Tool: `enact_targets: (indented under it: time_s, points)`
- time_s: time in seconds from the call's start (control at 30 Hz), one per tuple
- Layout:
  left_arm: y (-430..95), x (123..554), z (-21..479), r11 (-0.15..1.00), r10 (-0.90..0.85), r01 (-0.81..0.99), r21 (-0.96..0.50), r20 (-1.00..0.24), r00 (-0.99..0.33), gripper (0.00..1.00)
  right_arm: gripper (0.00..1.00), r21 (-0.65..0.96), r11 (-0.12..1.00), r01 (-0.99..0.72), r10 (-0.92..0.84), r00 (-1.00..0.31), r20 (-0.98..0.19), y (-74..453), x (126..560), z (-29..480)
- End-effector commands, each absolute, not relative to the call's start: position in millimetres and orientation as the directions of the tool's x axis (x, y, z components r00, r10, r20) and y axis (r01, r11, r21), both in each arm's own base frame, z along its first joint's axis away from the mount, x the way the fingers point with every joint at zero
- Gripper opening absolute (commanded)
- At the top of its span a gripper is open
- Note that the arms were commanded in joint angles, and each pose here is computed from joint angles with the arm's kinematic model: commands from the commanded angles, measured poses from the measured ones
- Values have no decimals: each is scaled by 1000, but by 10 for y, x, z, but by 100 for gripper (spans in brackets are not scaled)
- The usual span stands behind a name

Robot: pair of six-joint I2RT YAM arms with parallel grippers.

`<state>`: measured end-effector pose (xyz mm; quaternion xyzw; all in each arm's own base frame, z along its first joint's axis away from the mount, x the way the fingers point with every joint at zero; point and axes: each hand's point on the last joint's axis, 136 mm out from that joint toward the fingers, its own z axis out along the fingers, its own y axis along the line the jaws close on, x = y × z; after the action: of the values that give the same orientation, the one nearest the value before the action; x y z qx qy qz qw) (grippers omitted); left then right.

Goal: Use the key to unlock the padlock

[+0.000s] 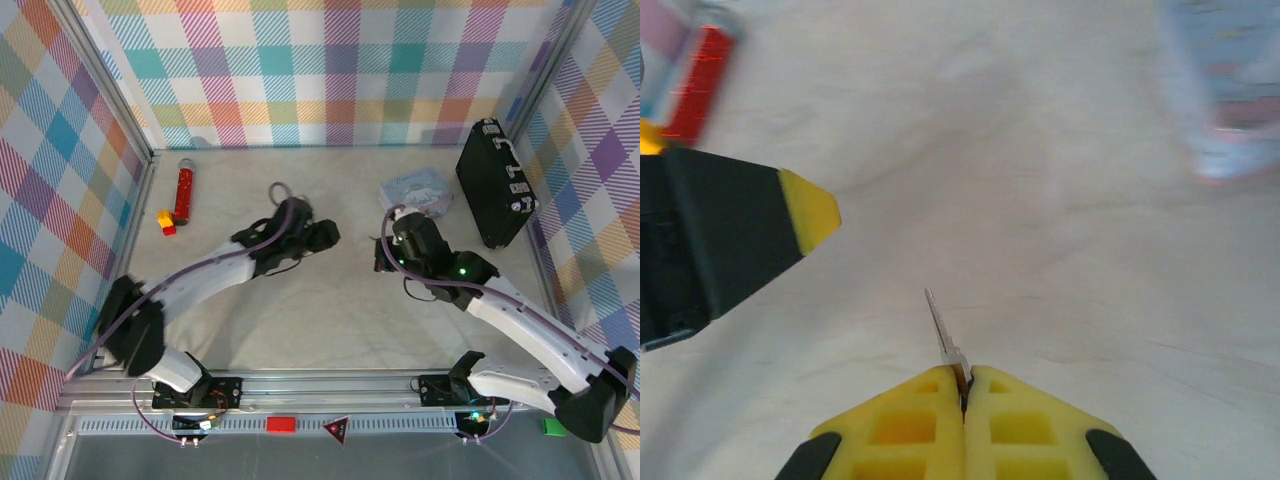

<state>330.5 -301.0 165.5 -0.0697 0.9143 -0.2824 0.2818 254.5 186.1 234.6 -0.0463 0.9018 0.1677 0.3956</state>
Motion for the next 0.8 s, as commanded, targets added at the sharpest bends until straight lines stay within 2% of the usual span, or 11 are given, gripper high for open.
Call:
enact_targets:
  time_s: [0.0, 0.13, 0.33, 0.5, 0.77]
  points:
    - [-3281, 3288, 1332, 922, -132, 66, -382, -470, -873, 69, 0, 47, 996, -76, -13, -640, -768, 1214, 2439, 2433]
    - [-4057, 3400, 1180, 872, -80, 170, -460, -476, -876, 68, 0, 76, 997, -20, 51, -567, -822, 931, 2295, 2723]
    - [-4886, 3531, 987, 851, 13, 288, -439, -531, -847, 66, 0, 178, 984, 3, 160, -447, -880, 632, 2068, 3042]
    - [-5244, 3642, 801, 841, -4, 287, -459, -536, -844, 65, 0, 252, 967, -37, 218, -389, -895, 556, 1933, 3104]
    - [-5567, 3948, 728, 837, -58, 296, -459, -613, -788, 64, 0, 288, 955, -64, 239, -405, -882, 586, 1873, 2998]
